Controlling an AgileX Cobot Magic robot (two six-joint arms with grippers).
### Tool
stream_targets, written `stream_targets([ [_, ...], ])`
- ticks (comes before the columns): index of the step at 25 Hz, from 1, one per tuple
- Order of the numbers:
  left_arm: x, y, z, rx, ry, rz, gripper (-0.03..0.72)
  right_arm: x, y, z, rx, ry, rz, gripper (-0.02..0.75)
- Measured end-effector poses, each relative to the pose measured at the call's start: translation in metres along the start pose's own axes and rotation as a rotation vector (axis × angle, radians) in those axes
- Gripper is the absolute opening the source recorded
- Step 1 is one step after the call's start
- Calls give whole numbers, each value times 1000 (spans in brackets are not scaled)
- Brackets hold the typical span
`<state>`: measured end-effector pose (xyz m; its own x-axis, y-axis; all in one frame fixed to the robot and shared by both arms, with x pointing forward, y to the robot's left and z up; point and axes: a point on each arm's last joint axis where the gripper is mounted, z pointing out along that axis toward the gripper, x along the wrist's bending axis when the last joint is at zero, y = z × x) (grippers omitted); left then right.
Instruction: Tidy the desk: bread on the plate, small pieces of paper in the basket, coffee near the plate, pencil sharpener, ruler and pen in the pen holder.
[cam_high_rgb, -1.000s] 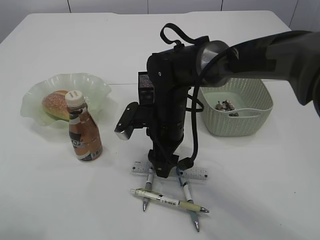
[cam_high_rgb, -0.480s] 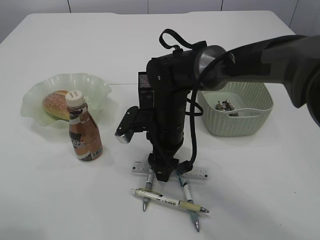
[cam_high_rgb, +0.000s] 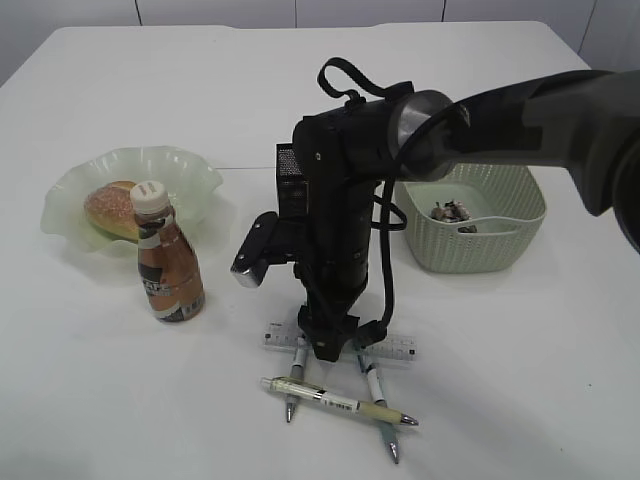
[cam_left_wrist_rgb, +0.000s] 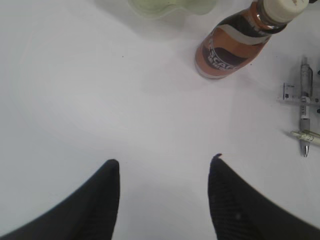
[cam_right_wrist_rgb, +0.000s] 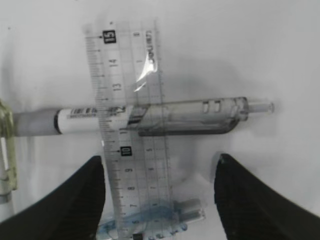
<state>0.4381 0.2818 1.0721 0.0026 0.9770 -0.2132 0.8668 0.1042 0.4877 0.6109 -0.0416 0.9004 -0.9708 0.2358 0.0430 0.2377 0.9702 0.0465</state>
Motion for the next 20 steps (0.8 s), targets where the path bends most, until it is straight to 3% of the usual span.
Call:
stream_targets([
  [13,0,0,0,0,0,0,416,-1,0,5,6,0,-1,493],
  [20,0,0,1,2,0,0,416,-1,0,6,8,0,-2,281],
])
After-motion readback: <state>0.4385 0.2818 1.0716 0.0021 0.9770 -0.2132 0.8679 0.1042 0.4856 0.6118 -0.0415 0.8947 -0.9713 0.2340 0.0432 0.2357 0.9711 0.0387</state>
